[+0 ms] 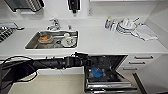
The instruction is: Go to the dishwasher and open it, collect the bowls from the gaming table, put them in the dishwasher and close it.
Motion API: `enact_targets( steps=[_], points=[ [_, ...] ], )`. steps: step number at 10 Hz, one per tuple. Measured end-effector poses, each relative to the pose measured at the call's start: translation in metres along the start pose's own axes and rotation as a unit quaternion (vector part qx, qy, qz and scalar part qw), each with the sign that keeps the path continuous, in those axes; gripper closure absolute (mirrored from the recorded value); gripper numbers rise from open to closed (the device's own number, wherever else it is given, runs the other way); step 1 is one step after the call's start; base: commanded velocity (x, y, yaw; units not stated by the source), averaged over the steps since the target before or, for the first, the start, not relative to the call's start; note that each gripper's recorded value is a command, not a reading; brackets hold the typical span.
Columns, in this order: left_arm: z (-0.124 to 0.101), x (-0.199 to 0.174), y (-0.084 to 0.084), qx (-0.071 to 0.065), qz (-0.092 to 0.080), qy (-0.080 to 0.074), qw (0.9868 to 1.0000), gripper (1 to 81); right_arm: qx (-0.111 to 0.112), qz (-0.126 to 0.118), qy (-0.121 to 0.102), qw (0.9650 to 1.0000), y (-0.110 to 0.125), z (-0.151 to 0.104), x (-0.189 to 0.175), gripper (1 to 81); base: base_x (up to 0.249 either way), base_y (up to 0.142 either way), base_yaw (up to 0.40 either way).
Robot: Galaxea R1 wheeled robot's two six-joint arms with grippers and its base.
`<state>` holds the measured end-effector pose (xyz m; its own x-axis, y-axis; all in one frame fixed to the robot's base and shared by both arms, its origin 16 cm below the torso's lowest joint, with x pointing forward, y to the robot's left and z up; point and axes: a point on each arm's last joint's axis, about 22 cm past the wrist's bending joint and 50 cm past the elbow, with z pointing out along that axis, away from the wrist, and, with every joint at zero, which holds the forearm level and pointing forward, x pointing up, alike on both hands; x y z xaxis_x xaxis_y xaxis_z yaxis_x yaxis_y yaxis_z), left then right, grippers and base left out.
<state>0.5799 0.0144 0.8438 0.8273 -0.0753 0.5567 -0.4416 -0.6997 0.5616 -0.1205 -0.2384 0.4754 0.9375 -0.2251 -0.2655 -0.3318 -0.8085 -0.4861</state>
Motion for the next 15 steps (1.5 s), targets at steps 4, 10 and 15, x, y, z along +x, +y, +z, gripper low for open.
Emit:
enact_targets(
  steps=[4,10,15],
  points=[
    [-0.006,-0.034,-0.02,0.014,-0.018,-0.021,0.9995,1.0,0.001,0.0,0.0,1.0,-0.001,0.001,0.0,81.1,0.0,0.0,0.0],
    [-0.069,-0.204,-0.093,0.069,-0.067,-0.12,0.9881,1.0,0.019,0.014,0.043,0.9988,0.027,-0.04,0.038,81.1,0.0,0.0,0.0],
    [-0.112,-0.391,-0.081,0.046,-0.135,-0.213,0.9667,1.0,0.056,0.037,0.091,0.9936,0.027,-0.064,0.105,81.1,0.0,0.0,0.0]
  ],
)
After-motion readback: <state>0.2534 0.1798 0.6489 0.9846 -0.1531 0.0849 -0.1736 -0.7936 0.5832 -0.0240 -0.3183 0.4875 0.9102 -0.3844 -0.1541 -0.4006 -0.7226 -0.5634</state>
